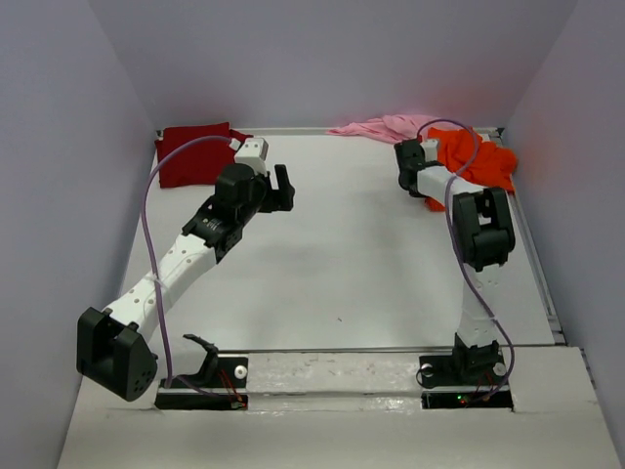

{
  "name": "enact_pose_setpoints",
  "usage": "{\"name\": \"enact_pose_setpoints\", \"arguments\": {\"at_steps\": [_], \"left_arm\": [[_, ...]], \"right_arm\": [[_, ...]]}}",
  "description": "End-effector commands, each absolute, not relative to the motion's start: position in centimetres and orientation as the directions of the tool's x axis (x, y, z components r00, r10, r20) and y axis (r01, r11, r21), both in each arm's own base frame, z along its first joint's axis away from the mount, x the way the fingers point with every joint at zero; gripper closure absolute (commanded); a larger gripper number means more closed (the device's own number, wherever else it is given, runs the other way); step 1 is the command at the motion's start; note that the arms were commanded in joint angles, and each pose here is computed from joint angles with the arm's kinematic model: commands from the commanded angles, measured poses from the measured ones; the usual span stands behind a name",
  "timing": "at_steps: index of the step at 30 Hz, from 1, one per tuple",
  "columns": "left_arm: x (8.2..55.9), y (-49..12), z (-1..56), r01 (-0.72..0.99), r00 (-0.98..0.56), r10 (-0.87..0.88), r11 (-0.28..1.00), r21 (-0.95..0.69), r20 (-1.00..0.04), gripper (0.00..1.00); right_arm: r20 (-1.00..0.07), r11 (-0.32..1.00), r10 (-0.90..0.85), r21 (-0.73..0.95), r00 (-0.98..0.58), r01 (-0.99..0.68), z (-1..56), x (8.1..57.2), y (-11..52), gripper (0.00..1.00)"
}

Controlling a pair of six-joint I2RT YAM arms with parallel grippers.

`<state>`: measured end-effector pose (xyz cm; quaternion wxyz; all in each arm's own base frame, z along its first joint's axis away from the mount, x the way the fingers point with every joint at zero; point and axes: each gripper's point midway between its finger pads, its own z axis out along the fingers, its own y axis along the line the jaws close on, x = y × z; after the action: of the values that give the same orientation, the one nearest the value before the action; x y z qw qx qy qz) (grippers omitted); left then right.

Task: Fold and stack the t-shirts
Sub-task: Grab the tshirt from the pile, then move the tshirt to the center of the board

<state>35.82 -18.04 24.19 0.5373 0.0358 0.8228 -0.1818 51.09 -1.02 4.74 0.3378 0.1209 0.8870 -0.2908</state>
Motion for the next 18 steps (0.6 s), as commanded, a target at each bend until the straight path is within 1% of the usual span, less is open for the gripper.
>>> {"name": "enact_pose_setpoints", "arguments": {"at_steps": [1,3,4,6,7,9,14,18], "left_arm": [[36.1,-18.5,26.3,0.277,-0.362,-0.17,0.919,-0.279,-0.917,0.09],[36.0,-18.3,26.3,0.27,-0.359,-0.169,0.923,-0.275,-0.918,0.09],[35.9,-18.5,26.2,0.274,-0.358,-0.161,0.923,-0.269,-0.92,0.09],[35.8,-18.6,26.4,0.275,-0.351,-0.155,0.925,-0.26,-0.923,0.09],[35.8,-18.6,26.5,0.275,-0.35,-0.157,0.925,-0.262,-0.923,0.09],[35.9,-18.6,26.4,0.274,-0.354,-0.151,0.927,-0.256,-0.923,0.09],[36.0,-17.8,26.3,0.241,-0.342,-0.141,0.943,-0.232,-0.929,0.09],[36.2,-17.6,26.1,0.228,-0.343,-0.138,0.947,-0.225,-0.929,0.09]], "right_arm": [[-0.753,0.94,0.081,-0.16,-0.653,0.3,11.1,48.5,8.6,1.0],[-0.745,0.972,0.09,-0.079,-0.66,0.221,11.9,46.8,11.7,1.0],[-0.749,0.988,0.069,-0.042,-0.659,0.15,12.9,44.8,14.5,1.0],[-0.754,0.996,0.042,-0.018,-0.655,0.085,13.7,43.0,17.1,1.0],[-0.749,1.0,0.008,-0.011,-0.662,0.026,13.5,41.2,19.4,1.0],[-0.757,0.998,-0.005,0.032,-0.654,-0.045,14.9,38.9,22.0,1.0],[-0.718,0.985,-0.005,0.114,-0.696,-0.126,13.8,36.0,24.8,1.0],[-0.7,0.974,-0.028,0.141,-0.714,-0.177,11.9,34.3,26.6,1.0]]}}
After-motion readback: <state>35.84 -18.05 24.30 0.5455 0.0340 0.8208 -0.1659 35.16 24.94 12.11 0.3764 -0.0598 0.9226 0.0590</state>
